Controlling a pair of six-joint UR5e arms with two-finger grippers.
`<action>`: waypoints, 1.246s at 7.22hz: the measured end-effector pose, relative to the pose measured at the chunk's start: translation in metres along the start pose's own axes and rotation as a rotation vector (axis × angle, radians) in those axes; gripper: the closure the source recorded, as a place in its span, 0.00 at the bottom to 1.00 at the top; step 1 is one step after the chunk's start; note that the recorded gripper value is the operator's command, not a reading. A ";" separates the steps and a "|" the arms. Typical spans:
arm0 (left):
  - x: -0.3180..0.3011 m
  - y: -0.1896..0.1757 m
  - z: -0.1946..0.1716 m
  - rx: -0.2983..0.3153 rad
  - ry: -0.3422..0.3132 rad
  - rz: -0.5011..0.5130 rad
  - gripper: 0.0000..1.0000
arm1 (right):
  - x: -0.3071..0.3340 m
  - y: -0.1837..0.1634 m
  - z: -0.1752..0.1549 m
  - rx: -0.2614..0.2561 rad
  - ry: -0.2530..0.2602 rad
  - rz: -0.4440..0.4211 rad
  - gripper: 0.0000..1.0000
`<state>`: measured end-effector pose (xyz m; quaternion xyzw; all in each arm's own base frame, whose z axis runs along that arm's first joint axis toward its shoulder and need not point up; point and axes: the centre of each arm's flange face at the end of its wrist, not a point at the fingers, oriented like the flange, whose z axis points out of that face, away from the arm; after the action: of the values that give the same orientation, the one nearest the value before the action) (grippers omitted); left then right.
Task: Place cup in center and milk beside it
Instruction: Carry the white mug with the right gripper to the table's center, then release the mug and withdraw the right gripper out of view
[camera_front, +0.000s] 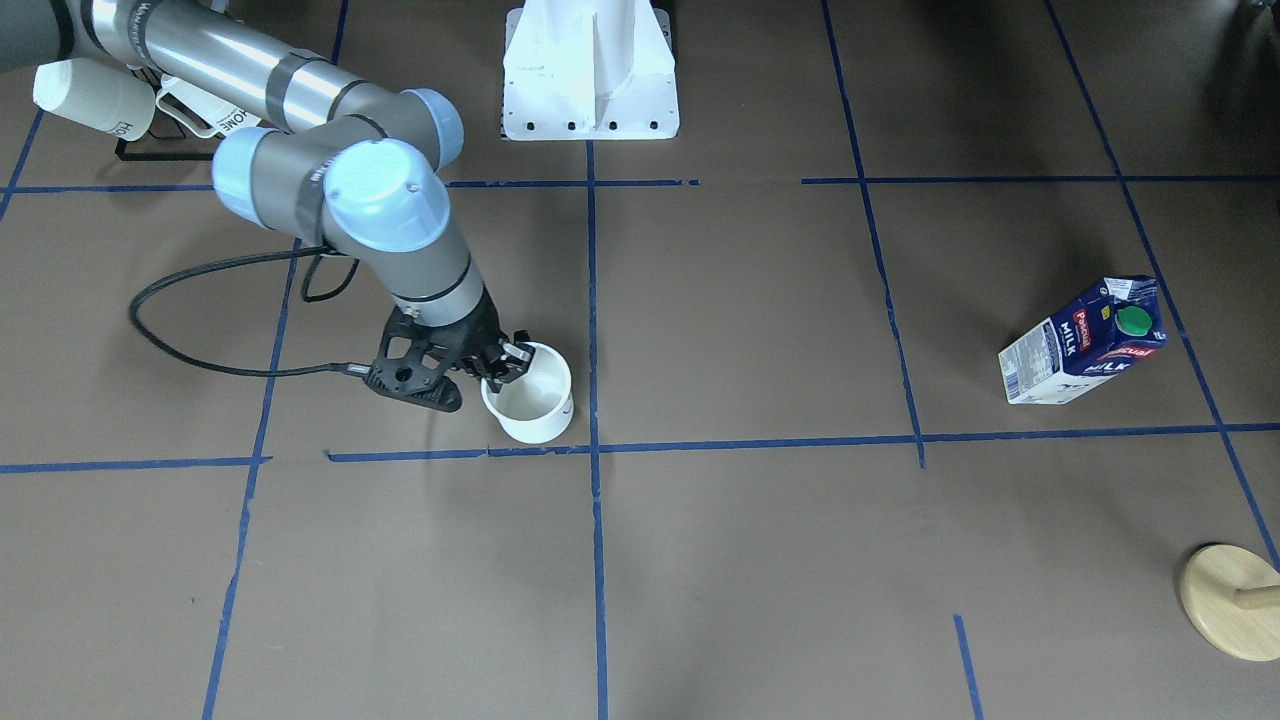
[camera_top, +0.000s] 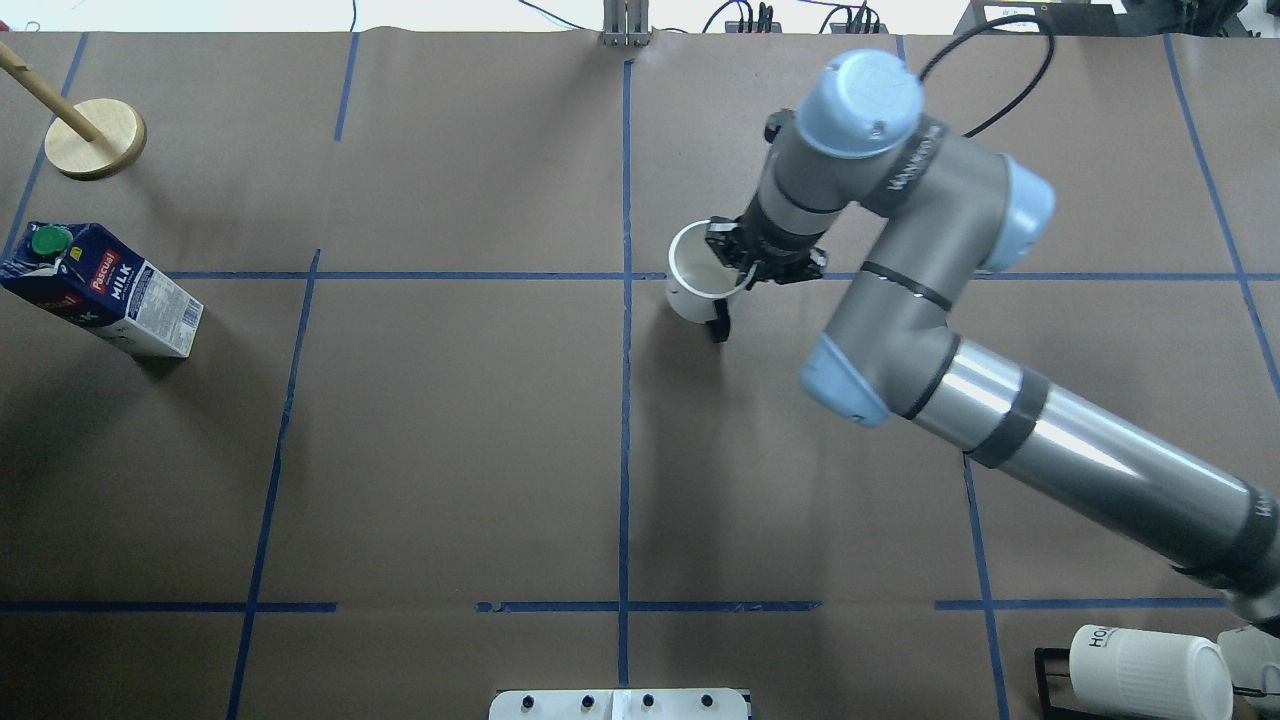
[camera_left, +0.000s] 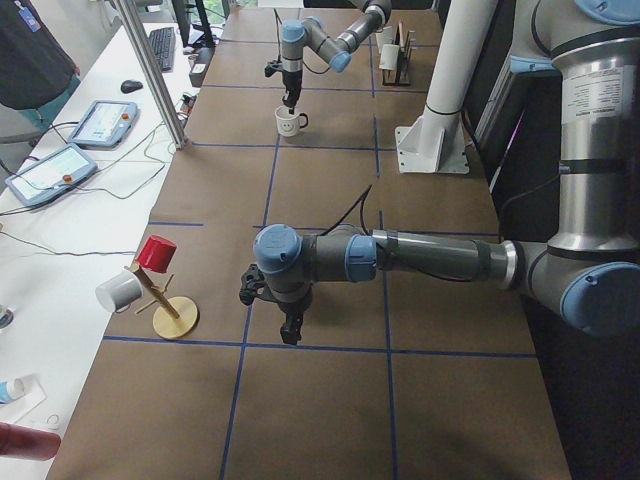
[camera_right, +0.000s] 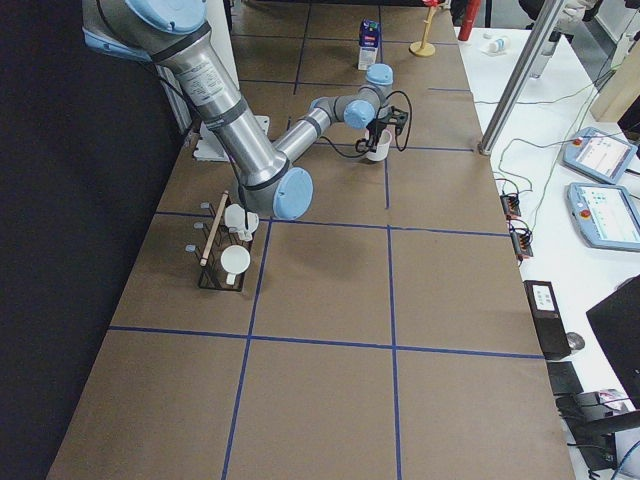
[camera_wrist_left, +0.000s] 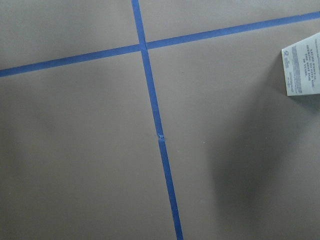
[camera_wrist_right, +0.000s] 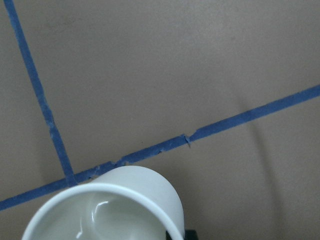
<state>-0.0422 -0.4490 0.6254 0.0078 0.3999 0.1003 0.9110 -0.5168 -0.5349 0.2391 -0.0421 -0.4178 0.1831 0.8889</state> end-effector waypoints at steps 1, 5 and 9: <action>0.000 0.000 0.000 -0.001 0.000 0.001 0.00 | -0.006 0.010 0.007 0.002 0.007 0.027 0.84; 0.001 0.000 0.001 -0.003 0.000 0.000 0.00 | -0.015 0.027 0.015 0.019 0.012 0.063 0.00; 0.004 -0.001 -0.002 0.002 -0.004 0.008 0.00 | -0.006 0.005 -0.064 0.040 0.041 -0.033 0.00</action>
<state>-0.0408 -0.4496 0.6213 0.0107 0.3983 0.1035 0.9113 -0.4729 -0.5268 0.1922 -0.0212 -0.3965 0.1759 0.9008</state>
